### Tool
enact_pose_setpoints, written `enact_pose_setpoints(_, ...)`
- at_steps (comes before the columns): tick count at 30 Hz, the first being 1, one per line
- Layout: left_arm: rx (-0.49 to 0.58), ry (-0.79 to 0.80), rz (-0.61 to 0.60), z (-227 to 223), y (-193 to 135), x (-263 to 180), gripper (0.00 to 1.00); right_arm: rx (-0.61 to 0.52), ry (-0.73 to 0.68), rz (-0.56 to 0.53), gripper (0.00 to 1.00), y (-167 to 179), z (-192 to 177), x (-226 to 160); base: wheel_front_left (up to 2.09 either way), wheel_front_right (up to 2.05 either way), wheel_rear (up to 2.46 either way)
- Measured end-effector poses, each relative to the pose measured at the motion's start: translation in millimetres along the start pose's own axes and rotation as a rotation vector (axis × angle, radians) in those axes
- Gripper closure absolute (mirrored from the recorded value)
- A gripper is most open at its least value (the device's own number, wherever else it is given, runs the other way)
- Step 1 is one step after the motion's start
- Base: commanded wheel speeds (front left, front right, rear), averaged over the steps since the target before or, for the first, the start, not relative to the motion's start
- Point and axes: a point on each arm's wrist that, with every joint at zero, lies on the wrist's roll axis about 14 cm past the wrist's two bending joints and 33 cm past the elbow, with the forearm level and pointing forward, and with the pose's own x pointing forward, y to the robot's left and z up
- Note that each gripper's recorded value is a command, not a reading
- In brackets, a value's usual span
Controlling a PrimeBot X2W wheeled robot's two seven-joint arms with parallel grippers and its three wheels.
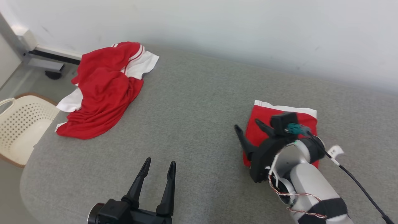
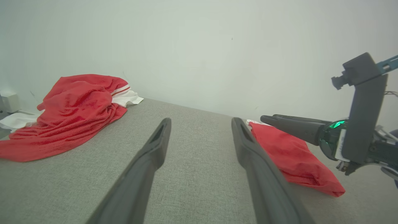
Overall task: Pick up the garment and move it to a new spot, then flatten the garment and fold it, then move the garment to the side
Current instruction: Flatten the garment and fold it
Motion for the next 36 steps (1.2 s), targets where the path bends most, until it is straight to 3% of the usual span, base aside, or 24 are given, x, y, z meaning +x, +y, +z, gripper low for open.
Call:
enact_pose_setpoints(7,0.014,-0.019,-0.049,4.7,-8.8,8.0,0.00,0.044,-0.132,-0.196,0.00,-56.4,5.7,-46.9,0.00,0.00,0.00)
enact_pose_setpoints(14,0.045,-0.050,-0.071,13.3,-8.9,16.8,0.00,0.132,-0.252,-0.461,0.00,-122.1,-9.5,-129.6,0.00,0.00,0.00)
enact_pose_setpoints(18,0.034,-0.025,-0.057,4.7,-2.6,15.3,0.00,0.164,-0.308,-0.575,0.00,-142.9,-20.0,-172.5,0.00,0.00,0.00)
enact_pose_setpoints(28,0.041,0.010,-0.066,-7.6,-3.0,17.5,0.00,0.175,-0.415,-0.653,0.00,-135.7,-37.1,-220.9,0.00,0.00,0.00)
enact_pose_setpoints(36,0.085,0.026,-0.069,-11.7,0.2,14.3,0.00,0.153,-0.396,-0.663,0.00,-129.8,-50.8,-226.2,0.00,0.00,0.00)
